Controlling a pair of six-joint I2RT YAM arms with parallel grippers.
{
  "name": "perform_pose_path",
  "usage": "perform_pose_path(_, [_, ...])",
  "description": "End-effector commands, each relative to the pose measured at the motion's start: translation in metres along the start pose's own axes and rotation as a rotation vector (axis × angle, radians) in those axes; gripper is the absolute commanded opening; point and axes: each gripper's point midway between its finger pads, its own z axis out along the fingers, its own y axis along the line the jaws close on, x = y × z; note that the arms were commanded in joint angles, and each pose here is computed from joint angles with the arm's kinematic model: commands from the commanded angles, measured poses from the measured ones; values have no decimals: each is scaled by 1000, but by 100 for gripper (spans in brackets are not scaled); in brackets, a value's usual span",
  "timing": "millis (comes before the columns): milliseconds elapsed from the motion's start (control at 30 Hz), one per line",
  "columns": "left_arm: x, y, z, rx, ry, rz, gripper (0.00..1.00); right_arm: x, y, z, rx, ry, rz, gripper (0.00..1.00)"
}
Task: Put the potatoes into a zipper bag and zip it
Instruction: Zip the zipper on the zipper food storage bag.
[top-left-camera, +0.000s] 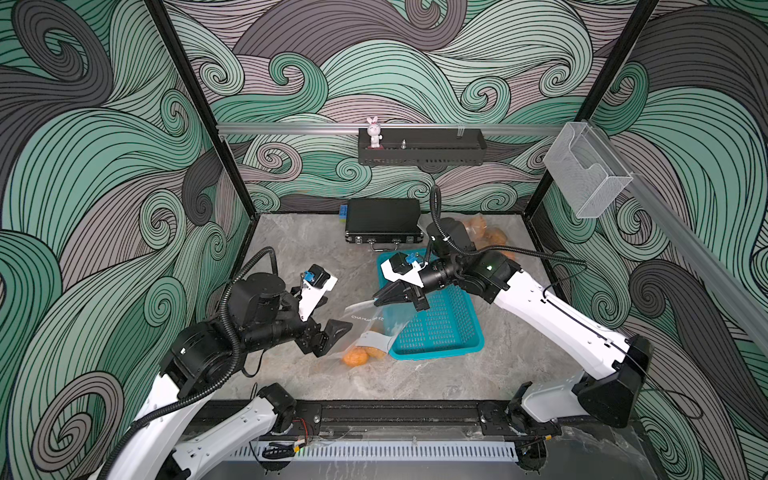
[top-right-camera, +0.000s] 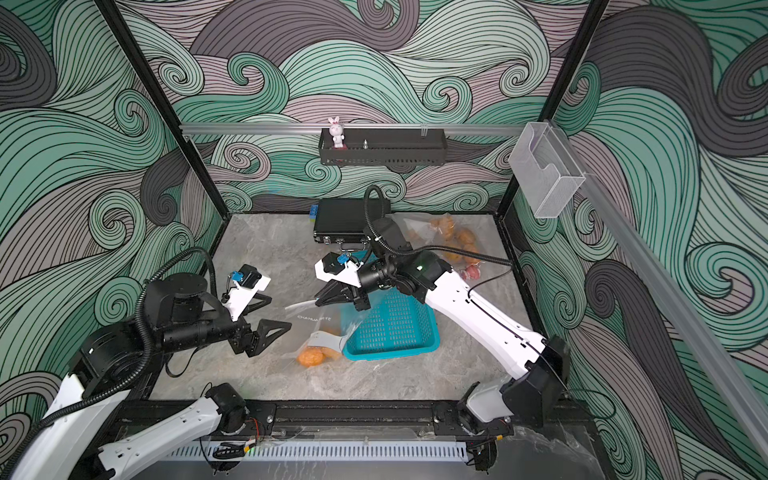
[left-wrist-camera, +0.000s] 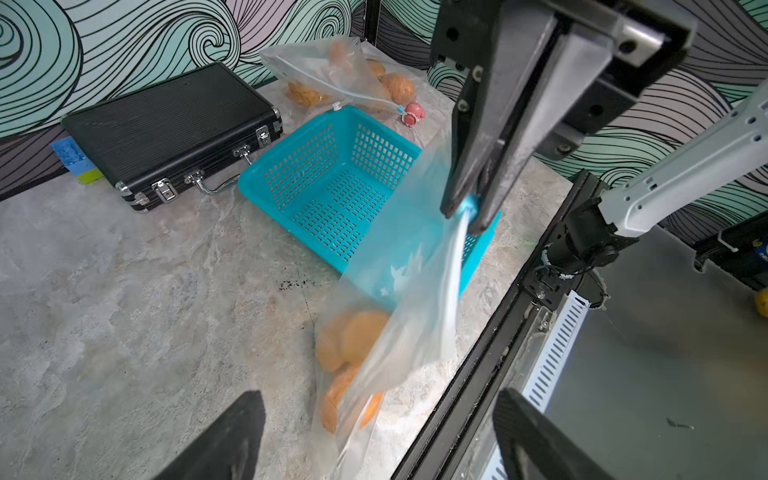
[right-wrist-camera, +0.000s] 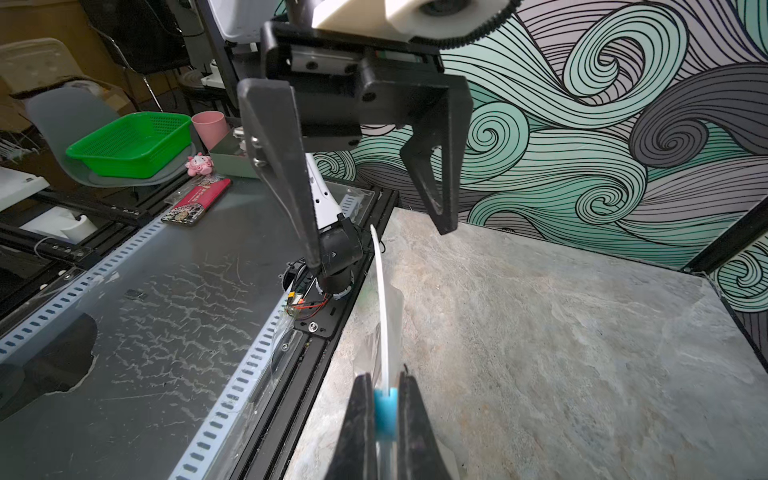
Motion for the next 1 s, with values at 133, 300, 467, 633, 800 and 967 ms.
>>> perform_pose_path(133, [-25, -4, 7, 34, -67, 47, 81, -12, 13, 5, -45, -28, -20, 6])
perform_pose_path(300, [-33, -21, 8, 136, -108, 61, 65, -13, 14, 14, -60, -4, 0, 6])
perform_pose_path(467, [-25, -27, 11, 178, -88, 58, 44, -15, 16, 16, -63, 4, 3, 6])
perform_pose_path(633, [-13, -31, 9, 200, -64, 50, 43, -17, 12, 14, -38, 9, -4, 7])
perform_pose_path(800, [-10, -36, -2, 211, -101, 61, 19, -17, 10, 15, -33, 14, -4, 7])
perform_pose_path(967, [-15, -24, -6, 134, -124, 56, 0, -16, 10, 17, -42, 13, 8, 7])
